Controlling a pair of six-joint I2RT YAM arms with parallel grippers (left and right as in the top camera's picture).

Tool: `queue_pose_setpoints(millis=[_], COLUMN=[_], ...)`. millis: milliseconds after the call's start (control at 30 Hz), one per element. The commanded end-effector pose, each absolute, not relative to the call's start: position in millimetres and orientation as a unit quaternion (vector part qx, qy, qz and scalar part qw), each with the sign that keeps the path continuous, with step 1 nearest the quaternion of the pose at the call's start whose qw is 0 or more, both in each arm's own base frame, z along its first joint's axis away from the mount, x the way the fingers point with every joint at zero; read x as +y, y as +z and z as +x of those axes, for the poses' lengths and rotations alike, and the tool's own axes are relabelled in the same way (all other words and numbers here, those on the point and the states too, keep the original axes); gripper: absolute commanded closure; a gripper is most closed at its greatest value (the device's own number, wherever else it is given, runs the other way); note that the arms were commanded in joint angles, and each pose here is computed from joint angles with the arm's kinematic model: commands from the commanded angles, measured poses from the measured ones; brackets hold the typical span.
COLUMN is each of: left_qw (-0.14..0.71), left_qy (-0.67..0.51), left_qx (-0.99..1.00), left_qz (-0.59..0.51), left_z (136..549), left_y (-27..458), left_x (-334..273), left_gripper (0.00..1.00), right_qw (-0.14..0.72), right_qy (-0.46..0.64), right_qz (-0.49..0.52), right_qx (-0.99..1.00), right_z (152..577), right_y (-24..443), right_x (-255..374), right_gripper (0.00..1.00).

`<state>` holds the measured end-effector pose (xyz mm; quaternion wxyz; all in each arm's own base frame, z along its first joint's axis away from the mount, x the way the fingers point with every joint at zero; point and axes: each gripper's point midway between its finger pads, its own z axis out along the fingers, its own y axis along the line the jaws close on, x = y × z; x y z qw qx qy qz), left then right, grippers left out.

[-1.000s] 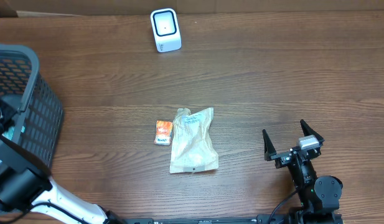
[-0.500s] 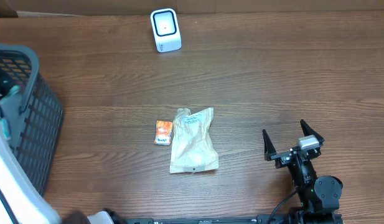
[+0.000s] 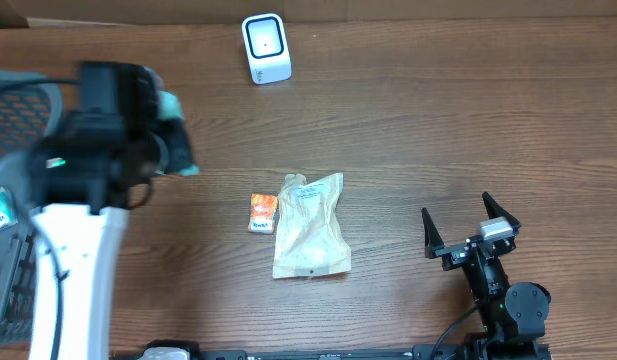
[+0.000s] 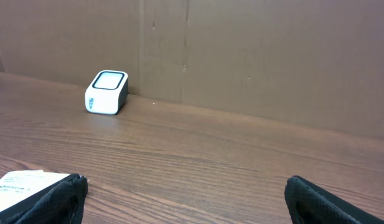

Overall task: Scan the item barcode
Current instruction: 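Carry the green packet out and set it left of the orange box, then move the left gripper back into the basket over the blue packet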

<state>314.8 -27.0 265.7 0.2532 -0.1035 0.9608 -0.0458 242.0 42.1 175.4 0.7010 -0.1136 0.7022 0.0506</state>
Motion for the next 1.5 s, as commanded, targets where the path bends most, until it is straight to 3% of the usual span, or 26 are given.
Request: queue_pose_setpoints(millis=[0,333,633,733,867,933,1067,1467], left_qw=[0.204,0.13,0.09,0.082,0.085,0.09,0.115,0.26], left_qy=[-0.037,-0.055,-0.098,-0.112,-0.139,-0.142,-0.146,-0.112], left_qx=[0.971,0.985,0.988,0.987,0.983,0.982,0.98,0.958], left_qz=[-0.118,-0.095,-0.079,-0.085,-0.081,-0.081,-0.067,-0.043], left_z=[308.5,285.2,274.8,273.0,278.8,284.4,302.7,345.2], left_y=[212.6,79.4,29.4,29.1,39.3,49.6,87.2,261.6], left_x=[-37.6,-64.1,-89.8,-94.6,-104.5,-106.3,-110.1,-91.9], left_gripper=[0.96,0.96,0.96,0.8,0.46,0.34,0.26,0.0], right_qw=[0.702,0.702,0.702,0.702,0.702,0.702,0.702,0.702], right_qy=[0.052,0.052,0.052,0.052,0.052,0.052,0.052,0.052], right_qz=[-0.11,-0.11,-0.11,-0.11,-0.11,-0.11,-0.11,-0.11], right_qx=[0.701,0.701,0.701,0.701,0.701,0.701,0.701,0.701], right_z=[242.0,242.0,242.0,242.0,242.0,242.0,242.0,242.0], right_y=[173.6,173.6,173.6,173.6,173.6,173.6,173.6,173.6], right_x=[41.6,41.6,41.6,41.6,41.6,41.6,41.6,41.6], right_gripper=[0.0,0.0,0.0,0.0,0.0,0.0,0.0,0.0])
